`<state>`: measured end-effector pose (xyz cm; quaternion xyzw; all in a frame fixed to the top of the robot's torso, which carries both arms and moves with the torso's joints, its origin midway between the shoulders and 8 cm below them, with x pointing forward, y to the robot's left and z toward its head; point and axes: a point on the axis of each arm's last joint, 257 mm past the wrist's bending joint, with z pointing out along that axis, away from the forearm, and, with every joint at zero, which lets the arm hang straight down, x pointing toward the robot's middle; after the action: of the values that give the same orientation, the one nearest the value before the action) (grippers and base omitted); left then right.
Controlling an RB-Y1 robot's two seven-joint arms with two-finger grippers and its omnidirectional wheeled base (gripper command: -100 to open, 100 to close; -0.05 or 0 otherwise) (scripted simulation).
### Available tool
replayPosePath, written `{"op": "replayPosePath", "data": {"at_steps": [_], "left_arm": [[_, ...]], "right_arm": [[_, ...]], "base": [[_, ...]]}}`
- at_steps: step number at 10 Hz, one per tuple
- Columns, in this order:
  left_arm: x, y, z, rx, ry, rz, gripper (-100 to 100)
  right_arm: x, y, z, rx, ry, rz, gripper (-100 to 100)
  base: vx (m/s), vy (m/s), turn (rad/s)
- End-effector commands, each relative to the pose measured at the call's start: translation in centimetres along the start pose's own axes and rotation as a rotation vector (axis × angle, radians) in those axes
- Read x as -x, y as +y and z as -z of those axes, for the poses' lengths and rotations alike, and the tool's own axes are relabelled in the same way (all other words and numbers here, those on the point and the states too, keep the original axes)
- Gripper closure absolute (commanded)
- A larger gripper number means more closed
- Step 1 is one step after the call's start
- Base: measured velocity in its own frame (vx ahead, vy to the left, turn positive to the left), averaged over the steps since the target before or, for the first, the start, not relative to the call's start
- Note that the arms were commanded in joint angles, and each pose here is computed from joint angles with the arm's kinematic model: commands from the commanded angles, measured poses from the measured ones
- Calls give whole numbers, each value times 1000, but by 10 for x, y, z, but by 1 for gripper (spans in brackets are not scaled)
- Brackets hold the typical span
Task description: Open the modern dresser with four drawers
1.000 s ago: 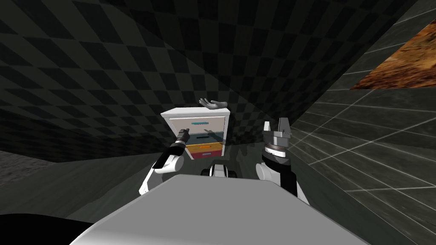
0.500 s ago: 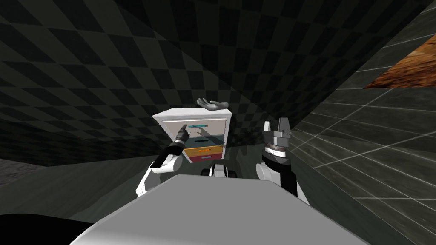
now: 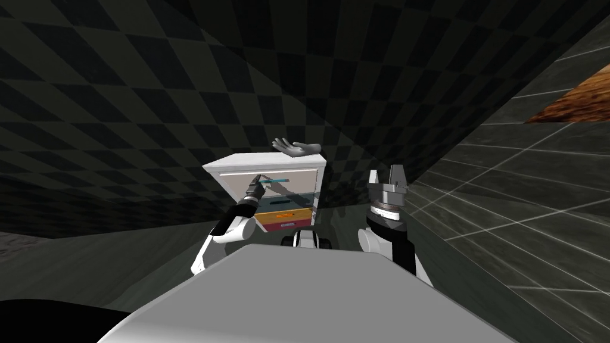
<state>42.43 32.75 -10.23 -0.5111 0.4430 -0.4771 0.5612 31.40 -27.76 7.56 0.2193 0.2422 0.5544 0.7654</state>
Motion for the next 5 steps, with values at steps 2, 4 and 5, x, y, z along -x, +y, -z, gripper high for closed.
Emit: {"op": "replayPosePath", "data": {"at_steps": [2,4,5], "left_arm": [[-10,-1,-21,-26,8,14,100],[-11,14,-28,-1,10,20,100],[-18,8,-38,-28,13,24,100]], "right_arm": [[0,0,0,0,0,0,0],[0,0,0,0,0,0,0],[0,0,0,0,0,0,0]], "base": [[-116,-10,156],[-50,0,-1],[-104,17,182]]}}
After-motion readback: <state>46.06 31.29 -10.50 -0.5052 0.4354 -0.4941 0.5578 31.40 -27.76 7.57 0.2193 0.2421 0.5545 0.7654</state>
